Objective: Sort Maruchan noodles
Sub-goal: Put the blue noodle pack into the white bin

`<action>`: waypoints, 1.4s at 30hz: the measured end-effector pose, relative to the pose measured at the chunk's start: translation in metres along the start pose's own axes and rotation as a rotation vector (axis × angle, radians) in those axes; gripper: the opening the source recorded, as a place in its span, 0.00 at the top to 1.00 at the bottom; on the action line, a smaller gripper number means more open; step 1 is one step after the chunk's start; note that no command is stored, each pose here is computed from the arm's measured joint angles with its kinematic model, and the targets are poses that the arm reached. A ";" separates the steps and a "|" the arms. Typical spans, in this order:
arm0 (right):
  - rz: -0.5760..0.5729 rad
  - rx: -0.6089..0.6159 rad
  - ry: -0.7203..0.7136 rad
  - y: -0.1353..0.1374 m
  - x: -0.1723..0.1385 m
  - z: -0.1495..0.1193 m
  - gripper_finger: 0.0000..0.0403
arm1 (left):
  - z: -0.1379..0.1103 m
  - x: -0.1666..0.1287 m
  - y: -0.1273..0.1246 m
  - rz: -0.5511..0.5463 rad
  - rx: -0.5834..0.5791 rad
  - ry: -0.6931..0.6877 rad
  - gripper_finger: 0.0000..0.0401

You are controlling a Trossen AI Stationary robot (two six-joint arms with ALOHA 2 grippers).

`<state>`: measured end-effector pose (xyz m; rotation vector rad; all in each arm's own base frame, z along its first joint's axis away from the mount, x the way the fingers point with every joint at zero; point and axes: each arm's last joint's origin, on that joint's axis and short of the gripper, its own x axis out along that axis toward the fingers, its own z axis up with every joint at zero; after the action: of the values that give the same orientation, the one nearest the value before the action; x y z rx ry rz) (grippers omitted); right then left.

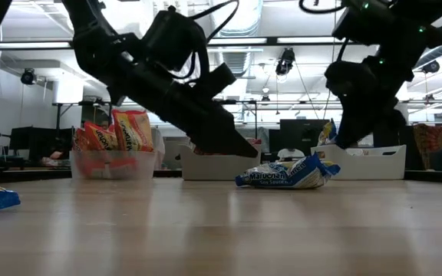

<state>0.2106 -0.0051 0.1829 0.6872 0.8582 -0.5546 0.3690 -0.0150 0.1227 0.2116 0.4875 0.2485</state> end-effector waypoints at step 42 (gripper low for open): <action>0.371 0.221 -0.217 -0.013 0.083 0.003 0.39 | -0.028 0.014 -0.001 0.015 -0.045 0.083 0.62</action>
<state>0.2478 -0.0293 0.1120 0.9447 0.4543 -0.3821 0.3678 -0.0075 0.0922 0.1611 0.5623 0.2831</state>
